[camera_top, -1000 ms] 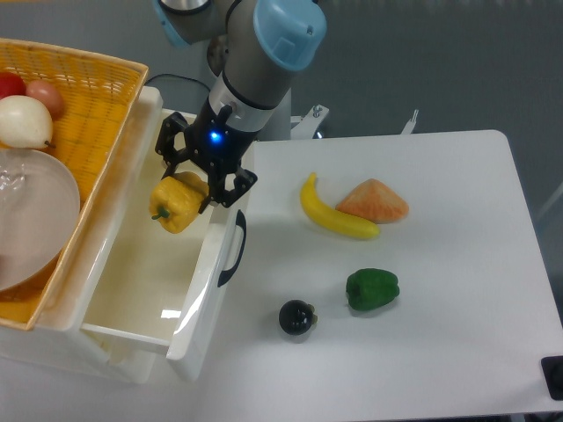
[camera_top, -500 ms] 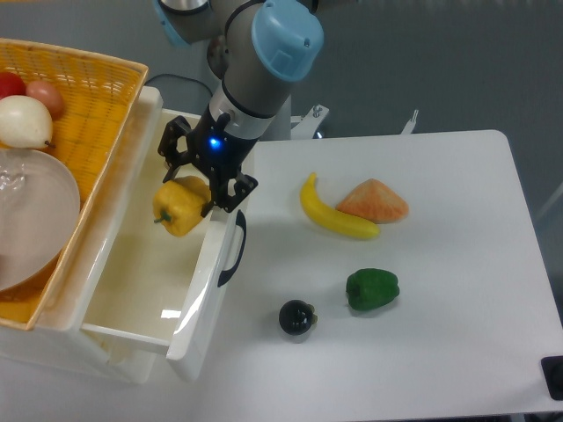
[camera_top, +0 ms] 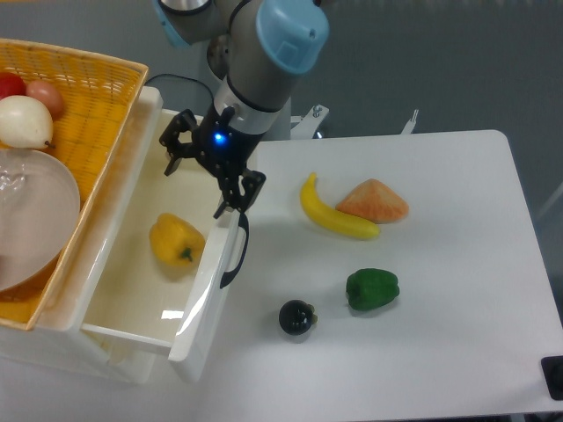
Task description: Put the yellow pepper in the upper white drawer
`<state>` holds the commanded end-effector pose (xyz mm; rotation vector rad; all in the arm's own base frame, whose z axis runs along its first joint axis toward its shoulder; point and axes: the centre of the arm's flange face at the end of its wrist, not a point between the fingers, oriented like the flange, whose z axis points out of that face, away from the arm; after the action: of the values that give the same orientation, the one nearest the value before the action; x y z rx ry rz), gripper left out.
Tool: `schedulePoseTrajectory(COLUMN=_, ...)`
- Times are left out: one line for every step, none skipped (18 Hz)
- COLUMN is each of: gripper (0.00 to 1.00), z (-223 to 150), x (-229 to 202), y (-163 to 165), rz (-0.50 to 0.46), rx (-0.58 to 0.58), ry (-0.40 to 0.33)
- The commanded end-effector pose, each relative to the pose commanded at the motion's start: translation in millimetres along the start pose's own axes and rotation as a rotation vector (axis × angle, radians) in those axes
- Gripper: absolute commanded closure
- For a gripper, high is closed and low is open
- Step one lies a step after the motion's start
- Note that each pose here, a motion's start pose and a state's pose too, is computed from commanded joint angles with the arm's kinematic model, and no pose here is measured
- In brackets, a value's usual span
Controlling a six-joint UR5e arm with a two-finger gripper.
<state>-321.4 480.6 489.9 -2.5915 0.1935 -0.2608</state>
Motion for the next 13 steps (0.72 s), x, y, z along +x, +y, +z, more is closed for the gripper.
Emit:
schedulePoseTrajectory(gripper=0.0, z=-8.5, x=-10.9, y=6.8, rz=0.011, rx=0.01, ry=-0.022)
schedulePoseTrajectory(gripper=0.0, z=-11.6, x=-15.5, y=10.8, rz=0.04, rx=0.007, ry=-0.032)
schedulePoseTrajectory(gripper=0.0, z=-13.9, x=-20.5, y=14.7, rz=0.067, rx=0.004, ry=-0.039)
schedulePoseTrajectory(gripper=0.0, z=-17.9, x=-26.4, y=21.2, rz=0.066, rx=0.004, ry=-0.047)
schedulePoseTrajectory(gripper=0.0, z=-21.3, x=-30.3, y=25.4, rz=0.064, rx=0.001, ry=-0.058)
schedulePoseTrajectory(gripper=0.0, z=-22.1, x=-32.8, y=28.5, rz=0.066, rx=-0.011, ry=-0.067)
schedulePoseTrajectory(gripper=0.0, z=-21.7, x=-35.2, y=30.4, rz=0.083, rx=-0.033, ry=-0.078)
schedulePoseTrajectory(gripper=0.0, z=-20.5, x=-40.1, y=32.2, rz=0.115, rx=-0.058, ry=-0.096)
schedulePoseTrajectory(gripper=0.0, z=-18.4, x=-44.1, y=36.4, rz=0.147, rx=-0.095, ry=-0.114)
schedulePoseTrajectory(gripper=0.0, z=-13.7, x=-48.3, y=42.6, rz=0.166, rx=-0.138, ry=-0.121)
schedulePoseTrajectory(gripper=0.0, z=-7.3, x=-54.7, y=49.8, rz=0.185, rx=-0.189, ry=-0.125)
schedulePoseTrajectory(gripper=0.0, z=-3.4, x=-59.6, y=55.0, rz=0.211, rx=-0.239, ry=-0.131)
schedulePoseTrajectory(gripper=0.0, z=0.1, x=-63.0, y=60.3, rz=0.235, rx=-0.286, ry=-0.134)
